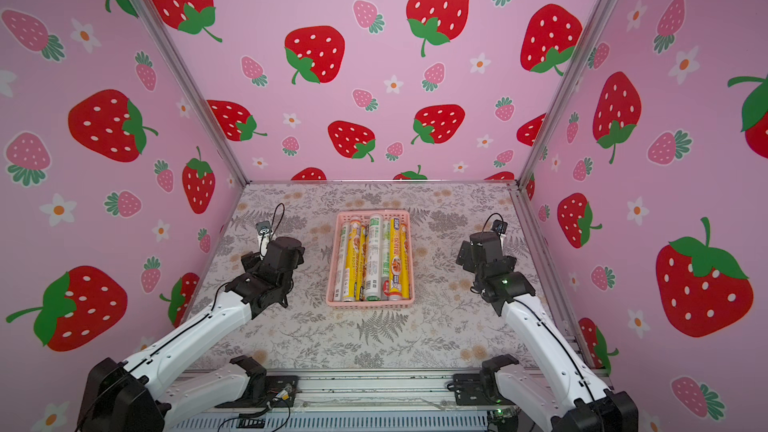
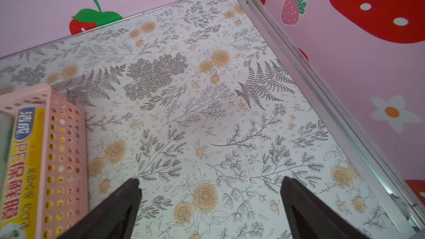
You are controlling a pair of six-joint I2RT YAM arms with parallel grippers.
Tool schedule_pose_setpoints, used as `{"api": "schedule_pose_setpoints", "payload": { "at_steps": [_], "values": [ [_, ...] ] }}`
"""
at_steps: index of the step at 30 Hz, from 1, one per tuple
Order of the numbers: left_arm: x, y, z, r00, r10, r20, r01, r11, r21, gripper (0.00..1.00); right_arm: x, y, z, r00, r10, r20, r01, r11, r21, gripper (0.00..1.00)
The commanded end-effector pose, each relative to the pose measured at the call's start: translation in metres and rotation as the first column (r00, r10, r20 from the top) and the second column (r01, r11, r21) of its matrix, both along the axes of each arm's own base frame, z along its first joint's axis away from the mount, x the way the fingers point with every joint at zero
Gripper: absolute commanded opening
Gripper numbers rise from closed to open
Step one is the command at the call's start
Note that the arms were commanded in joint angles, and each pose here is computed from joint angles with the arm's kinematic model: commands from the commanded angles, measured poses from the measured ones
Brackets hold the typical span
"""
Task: Put the plastic wrap into the basket
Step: Reset both arms
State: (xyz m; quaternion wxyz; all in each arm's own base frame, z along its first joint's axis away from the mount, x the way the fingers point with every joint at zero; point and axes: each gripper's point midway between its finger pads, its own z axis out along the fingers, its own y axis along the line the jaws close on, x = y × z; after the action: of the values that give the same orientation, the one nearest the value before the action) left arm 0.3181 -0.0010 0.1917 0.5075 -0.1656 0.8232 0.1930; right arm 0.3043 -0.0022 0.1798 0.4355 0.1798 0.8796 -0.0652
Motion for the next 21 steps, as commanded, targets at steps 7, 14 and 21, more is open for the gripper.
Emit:
{"api": "schedule_pose_setpoints", "payload": {
  "at_steps": [7, 14, 21],
  "values": [
    [0.017, 0.041, -0.026, 0.996, 0.047, 0.077, -0.052, 0.997, 0.057, 1.00, 0.031, -0.027, -0.002, 0.988, -0.039, 0.150, 0.062, 0.986, -0.153, 1.00],
    [0.034, 0.044, -0.065, 0.997, 0.054, 0.049, -0.058, 0.996, 0.067, 1.00, 0.063, -0.037, -0.023, 0.991, -0.066, 0.118, 0.089, 0.975, -0.206, 1.00],
    [0.061, 0.023, -0.070, 0.995, -0.095, 0.035, 0.091, 0.991, 0.100, 1.00, 0.074, -0.069, -0.055, 0.966, -0.159, 0.205, 0.201, 0.957, -0.207, 1.00]
  ]
}}
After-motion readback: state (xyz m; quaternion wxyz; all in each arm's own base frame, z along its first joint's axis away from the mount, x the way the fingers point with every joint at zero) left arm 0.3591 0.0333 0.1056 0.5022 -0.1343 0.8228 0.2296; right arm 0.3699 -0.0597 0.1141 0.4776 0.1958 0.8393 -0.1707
